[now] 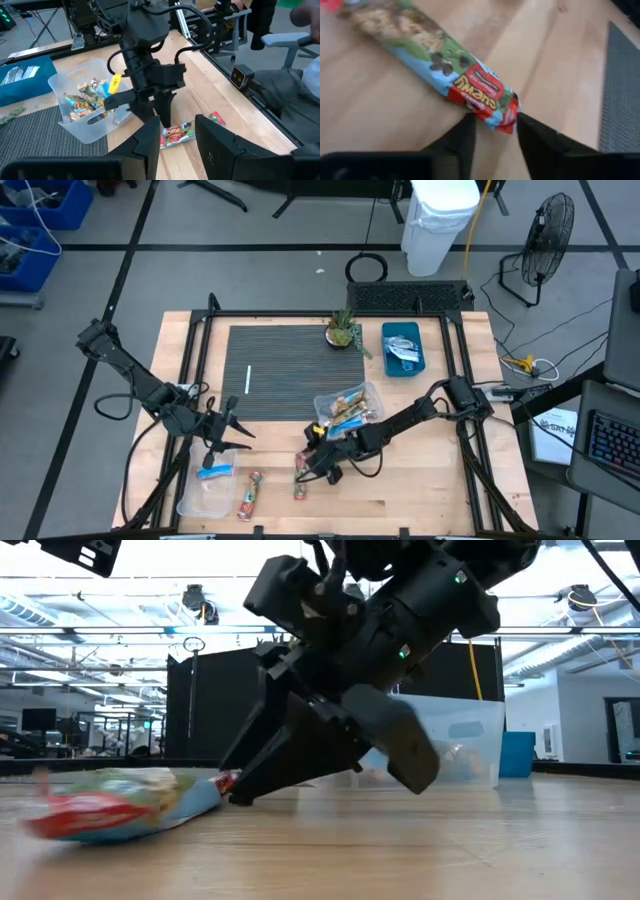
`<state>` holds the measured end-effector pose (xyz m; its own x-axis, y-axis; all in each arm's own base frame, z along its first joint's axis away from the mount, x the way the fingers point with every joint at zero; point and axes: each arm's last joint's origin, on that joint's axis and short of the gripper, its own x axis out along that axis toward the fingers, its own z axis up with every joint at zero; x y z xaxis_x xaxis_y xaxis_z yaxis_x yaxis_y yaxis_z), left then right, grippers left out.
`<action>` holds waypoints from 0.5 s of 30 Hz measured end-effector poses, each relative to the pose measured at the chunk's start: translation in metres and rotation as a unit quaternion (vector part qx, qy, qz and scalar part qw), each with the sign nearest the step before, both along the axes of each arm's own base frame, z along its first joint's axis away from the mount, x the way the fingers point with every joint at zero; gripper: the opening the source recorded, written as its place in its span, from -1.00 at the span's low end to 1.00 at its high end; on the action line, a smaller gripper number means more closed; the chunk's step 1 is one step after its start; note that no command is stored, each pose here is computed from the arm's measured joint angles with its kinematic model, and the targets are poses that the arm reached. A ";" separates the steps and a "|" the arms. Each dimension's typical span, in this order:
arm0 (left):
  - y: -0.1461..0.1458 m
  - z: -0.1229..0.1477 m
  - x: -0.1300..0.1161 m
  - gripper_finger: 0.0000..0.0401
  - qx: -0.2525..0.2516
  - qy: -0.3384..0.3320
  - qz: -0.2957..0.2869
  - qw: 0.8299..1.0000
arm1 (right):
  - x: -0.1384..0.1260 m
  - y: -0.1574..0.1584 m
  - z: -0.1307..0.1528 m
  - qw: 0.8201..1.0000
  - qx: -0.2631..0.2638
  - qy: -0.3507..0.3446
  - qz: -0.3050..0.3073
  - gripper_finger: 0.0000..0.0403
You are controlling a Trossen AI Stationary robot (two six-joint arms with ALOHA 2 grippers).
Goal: Pick and place Granola Bars by type
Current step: Put the right red granola bar into the bottom transparent bin
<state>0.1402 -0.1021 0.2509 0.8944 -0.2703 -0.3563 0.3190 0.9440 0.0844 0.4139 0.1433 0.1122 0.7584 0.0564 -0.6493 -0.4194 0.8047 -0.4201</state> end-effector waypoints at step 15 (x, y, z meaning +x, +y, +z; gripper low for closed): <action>0.000 0.000 0.000 -0.36 -0.002 0.001 0.001 1.000 | 0.001 0.008 0.005 0.999 0.028 -0.023 0.040 -0.99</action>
<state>0.1402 -0.1021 0.2509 0.8944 -0.2703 -0.3563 0.3178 0.9447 0.0809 0.4152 0.1518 0.1170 0.7789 0.1532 -0.6082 -0.4645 0.7925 -0.3953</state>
